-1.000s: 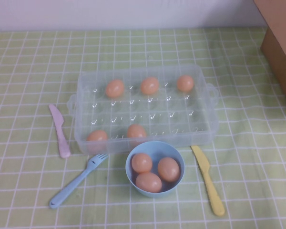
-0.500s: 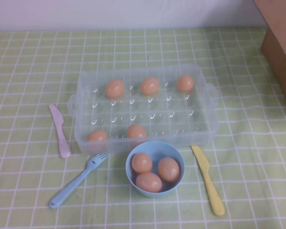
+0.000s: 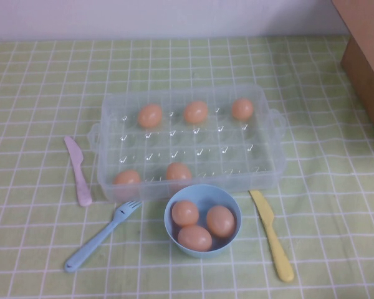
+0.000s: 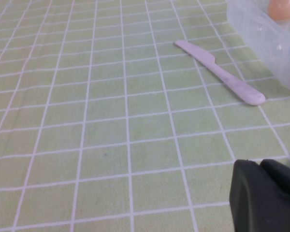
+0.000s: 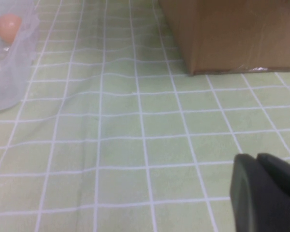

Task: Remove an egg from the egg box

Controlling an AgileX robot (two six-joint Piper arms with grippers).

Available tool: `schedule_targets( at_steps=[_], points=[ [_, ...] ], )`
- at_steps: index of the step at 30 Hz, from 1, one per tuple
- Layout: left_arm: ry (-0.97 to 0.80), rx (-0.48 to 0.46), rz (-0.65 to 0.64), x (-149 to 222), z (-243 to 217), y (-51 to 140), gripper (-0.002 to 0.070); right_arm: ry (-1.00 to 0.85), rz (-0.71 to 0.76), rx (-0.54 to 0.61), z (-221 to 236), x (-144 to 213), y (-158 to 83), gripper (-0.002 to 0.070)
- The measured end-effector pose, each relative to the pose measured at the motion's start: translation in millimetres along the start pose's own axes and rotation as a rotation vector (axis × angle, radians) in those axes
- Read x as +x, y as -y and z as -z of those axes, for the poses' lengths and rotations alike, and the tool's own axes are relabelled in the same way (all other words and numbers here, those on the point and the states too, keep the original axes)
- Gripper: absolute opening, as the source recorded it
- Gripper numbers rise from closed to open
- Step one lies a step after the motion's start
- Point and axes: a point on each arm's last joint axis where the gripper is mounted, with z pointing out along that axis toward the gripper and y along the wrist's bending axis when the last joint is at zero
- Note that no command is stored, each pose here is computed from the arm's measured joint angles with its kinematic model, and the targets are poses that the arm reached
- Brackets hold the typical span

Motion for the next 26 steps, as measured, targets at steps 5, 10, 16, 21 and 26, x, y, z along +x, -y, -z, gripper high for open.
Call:
schedule_targets(
  at_steps=[5,10,16,21,26],
  points=[
    [0.0,0.0,0.0,0.0,0.0,0.0,-0.0004,-0.005,-0.039,-0.024,0.0,0.3,-0.4,-0.0017],
    [0.0,0.0,0.0,0.0,0.0,0.0,-0.0004,-0.005,-0.043,-0.021,0.2,0.4,-0.1,-0.0017],
    [0.0,0.0,0.0,0.0,0.0,0.0,-0.0004,-0.003,-0.045,-0.021,0.3,0.4,-0.1,-0.0017],
    [0.0,0.0,0.0,0.0,0.0,0.0,-0.0005,-0.003,-0.046,-0.021,0.3,0.4,-0.1,-0.0017],
    [0.0,0.0,0.0,0.0,0.0,0.0,-0.0005,-0.003,-0.05,-0.021,0.3,0.4,-0.1,-0.0017]
  ],
)
